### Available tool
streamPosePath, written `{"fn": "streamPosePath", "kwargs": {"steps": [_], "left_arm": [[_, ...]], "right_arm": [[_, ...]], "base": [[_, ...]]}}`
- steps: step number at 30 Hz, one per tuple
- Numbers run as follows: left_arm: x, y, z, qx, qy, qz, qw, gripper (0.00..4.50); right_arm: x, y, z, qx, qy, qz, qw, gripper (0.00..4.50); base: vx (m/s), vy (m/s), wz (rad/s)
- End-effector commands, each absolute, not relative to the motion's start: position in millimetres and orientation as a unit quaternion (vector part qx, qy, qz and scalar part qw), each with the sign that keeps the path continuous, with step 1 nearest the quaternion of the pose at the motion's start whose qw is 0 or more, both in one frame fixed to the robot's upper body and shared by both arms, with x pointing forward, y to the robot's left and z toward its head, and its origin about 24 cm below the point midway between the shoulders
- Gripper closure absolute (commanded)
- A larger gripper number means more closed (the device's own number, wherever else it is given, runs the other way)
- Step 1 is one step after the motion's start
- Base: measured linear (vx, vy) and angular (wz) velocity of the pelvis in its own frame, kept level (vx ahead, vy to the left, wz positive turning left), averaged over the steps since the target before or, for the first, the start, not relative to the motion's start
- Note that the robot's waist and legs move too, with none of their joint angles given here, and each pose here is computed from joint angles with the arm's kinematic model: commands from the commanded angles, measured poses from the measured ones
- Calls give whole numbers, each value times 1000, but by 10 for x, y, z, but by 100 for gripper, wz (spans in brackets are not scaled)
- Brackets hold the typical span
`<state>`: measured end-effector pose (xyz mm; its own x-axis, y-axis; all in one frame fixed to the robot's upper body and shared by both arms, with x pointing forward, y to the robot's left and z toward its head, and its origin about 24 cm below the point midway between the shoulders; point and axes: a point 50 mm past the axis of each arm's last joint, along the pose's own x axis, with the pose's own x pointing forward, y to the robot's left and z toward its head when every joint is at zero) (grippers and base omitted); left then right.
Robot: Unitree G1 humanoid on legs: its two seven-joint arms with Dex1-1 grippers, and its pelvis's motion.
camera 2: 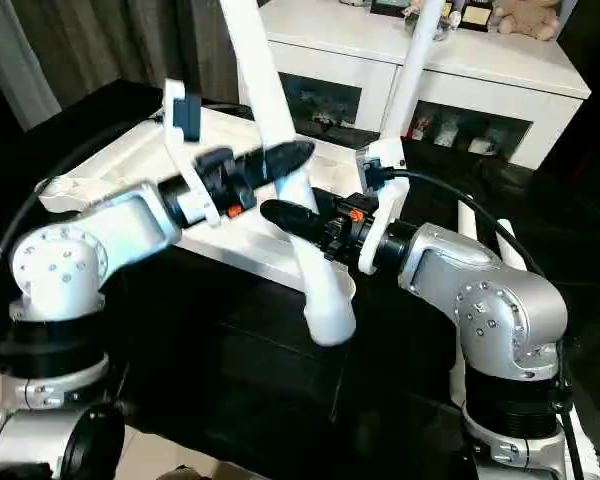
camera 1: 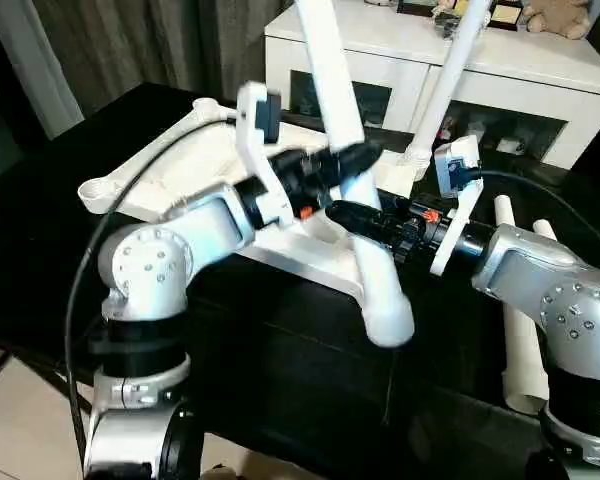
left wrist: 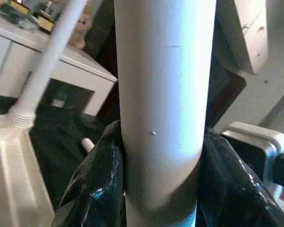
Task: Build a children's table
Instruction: Pick table leg
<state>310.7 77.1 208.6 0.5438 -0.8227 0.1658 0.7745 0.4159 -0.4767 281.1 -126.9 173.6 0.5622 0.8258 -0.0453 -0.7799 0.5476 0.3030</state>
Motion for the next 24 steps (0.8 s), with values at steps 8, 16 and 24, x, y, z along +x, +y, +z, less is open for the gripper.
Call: {"fn": "streamPosePath", "kwargs": {"steps": [8,16,24], "left_arm": [[3223,914,2374,-233,4,-475,849,271],[3206,887,2457,-222,0,-505,834,271],[3223,884,2503,-212,-6,-510,834,271]], "right_arm": [[2758,-1430,1800,115,96,461,875,67],[2761,-1438,1810,109,108,461,874,34],[2743,-1349,1737,88,135,470,868,61]], "base": [[0,0,0],[0,0,0],[0,0,0]]}}
